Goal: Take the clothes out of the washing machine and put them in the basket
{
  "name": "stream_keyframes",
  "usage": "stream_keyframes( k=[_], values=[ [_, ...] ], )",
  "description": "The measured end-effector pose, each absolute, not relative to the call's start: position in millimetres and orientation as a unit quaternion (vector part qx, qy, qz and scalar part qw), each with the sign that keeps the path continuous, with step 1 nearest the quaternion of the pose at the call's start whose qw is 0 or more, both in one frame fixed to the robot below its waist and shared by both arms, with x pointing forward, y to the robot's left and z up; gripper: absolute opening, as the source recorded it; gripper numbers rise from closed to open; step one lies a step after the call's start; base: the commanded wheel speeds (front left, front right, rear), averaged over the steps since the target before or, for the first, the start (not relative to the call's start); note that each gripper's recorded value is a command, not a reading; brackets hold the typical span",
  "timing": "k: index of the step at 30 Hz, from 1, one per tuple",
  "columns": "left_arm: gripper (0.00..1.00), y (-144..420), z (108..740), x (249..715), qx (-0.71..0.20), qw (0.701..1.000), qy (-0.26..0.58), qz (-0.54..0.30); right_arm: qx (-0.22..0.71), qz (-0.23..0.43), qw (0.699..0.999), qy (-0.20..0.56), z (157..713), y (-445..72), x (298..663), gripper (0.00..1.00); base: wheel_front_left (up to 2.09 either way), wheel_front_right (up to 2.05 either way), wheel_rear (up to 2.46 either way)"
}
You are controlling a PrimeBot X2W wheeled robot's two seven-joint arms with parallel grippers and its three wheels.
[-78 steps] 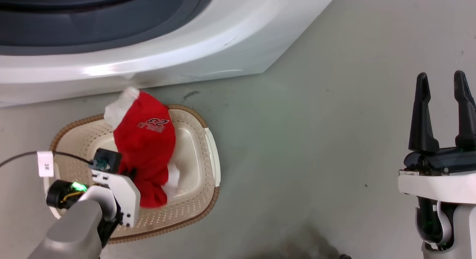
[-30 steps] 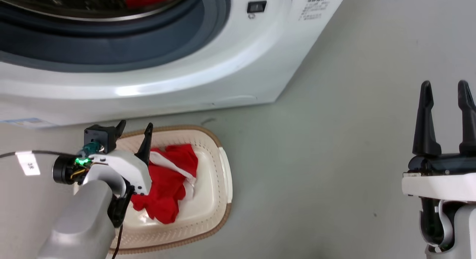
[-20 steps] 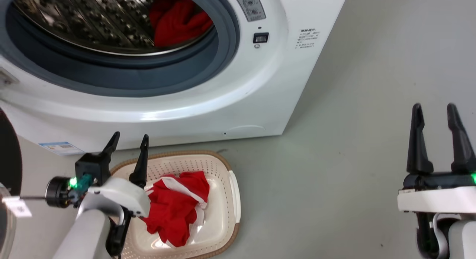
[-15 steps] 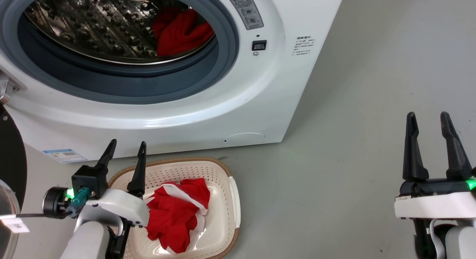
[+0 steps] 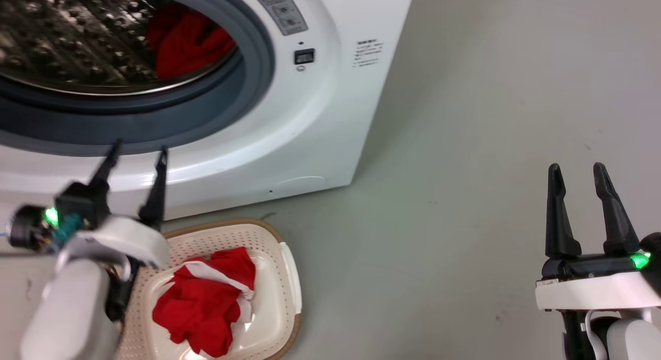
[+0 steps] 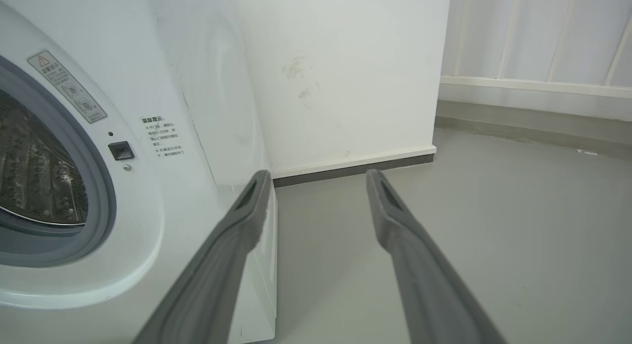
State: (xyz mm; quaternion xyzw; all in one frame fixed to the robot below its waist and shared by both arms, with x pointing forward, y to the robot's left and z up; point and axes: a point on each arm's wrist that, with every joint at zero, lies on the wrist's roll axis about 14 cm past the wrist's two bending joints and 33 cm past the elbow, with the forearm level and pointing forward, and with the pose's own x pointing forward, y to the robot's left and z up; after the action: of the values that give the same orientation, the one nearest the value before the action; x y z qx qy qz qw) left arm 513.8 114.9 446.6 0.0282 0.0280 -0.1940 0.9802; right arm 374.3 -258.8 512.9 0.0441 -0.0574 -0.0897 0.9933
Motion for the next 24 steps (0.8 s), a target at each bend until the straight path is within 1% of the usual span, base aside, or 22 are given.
stream_keyframes(
  k=[5, 10, 15, 19, 24],
  values=[
    [1.00, 108, 442, 559, 0.045, 0.975, 0.058, -0.210, 0.042, -0.106, 0.993, -0.042, 504, -267, 371, 1.00, 0.00, 0.00, 0.00],
    [1.00, 106, 445, 614, 0.067, 0.972, 0.068, -0.214, 0.043, -0.123, 0.991, -0.021, 491, -276, 372, 1.00, 0.00, 0.00, 0.00],
    [1.00, 114, 424, 661, 0.075, 0.972, 0.108, -0.197, 0.046, -0.128, 0.991, 0.011, 470, -277, 374, 1.00, 0.00, 0.00, 0.00],
    [1.00, 110, 408, 695, 0.070, 0.969, 0.139, -0.192, 0.050, -0.131, 0.990, 0.031, 458, -276, 376, 1.00, 0.00, 0.00, 0.00],
    [1.00, 104, 378, 725, 0.061, 0.960, 0.197, -0.188, 0.055, -0.135, 0.987, 0.061, 438, -274, 376, 1.00, 0.00, 0.00, 0.00]
  ],
)
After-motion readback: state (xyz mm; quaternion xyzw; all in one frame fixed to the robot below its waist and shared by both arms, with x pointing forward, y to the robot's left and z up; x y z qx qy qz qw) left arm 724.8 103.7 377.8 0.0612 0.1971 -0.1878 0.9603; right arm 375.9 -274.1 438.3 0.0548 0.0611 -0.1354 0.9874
